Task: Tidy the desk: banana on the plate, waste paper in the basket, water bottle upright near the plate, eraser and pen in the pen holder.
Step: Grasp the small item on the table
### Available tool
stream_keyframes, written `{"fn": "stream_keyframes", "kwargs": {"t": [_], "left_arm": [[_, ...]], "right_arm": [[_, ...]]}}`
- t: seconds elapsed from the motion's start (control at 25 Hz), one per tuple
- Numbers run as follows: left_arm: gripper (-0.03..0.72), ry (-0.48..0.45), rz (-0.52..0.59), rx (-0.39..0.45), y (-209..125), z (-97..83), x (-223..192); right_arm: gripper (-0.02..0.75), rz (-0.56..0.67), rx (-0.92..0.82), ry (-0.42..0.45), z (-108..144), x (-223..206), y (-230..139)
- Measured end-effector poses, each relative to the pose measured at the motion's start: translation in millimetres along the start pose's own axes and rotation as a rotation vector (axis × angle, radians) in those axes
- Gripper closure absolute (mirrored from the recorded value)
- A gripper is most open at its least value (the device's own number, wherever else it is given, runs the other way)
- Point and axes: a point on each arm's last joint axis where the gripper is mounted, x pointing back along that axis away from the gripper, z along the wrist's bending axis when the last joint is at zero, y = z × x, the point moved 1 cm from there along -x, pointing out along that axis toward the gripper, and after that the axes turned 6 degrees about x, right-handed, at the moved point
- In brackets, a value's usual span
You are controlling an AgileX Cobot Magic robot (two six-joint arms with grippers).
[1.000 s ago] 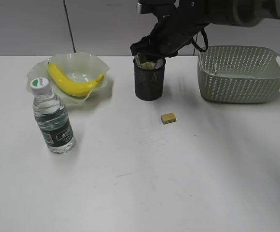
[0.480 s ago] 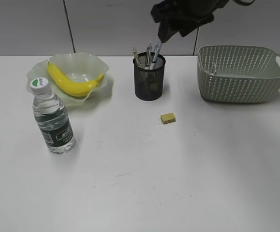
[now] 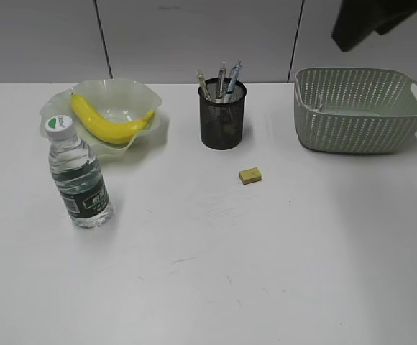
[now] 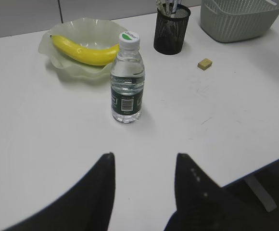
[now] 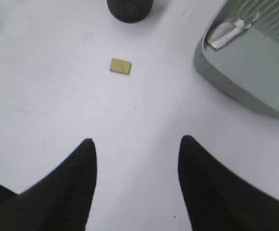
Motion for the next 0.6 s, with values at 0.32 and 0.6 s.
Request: {"fn": "stream_keyframes", "kwargs": {"t": [0.32,0.6], "left_arm": [[0.379,-0.004,0.016,0.002,1.8,-1.7,-3.3],[0.379,-0.009,0.105,-0.057,28.5,-13.8,-20.9]], "right_arm": [[0.301,0.007,0.001,0.001,20.2,46.6,-104.1],[0.301,-0.1,0.001,-0.019,40.1,73.4,-206.3]]}}
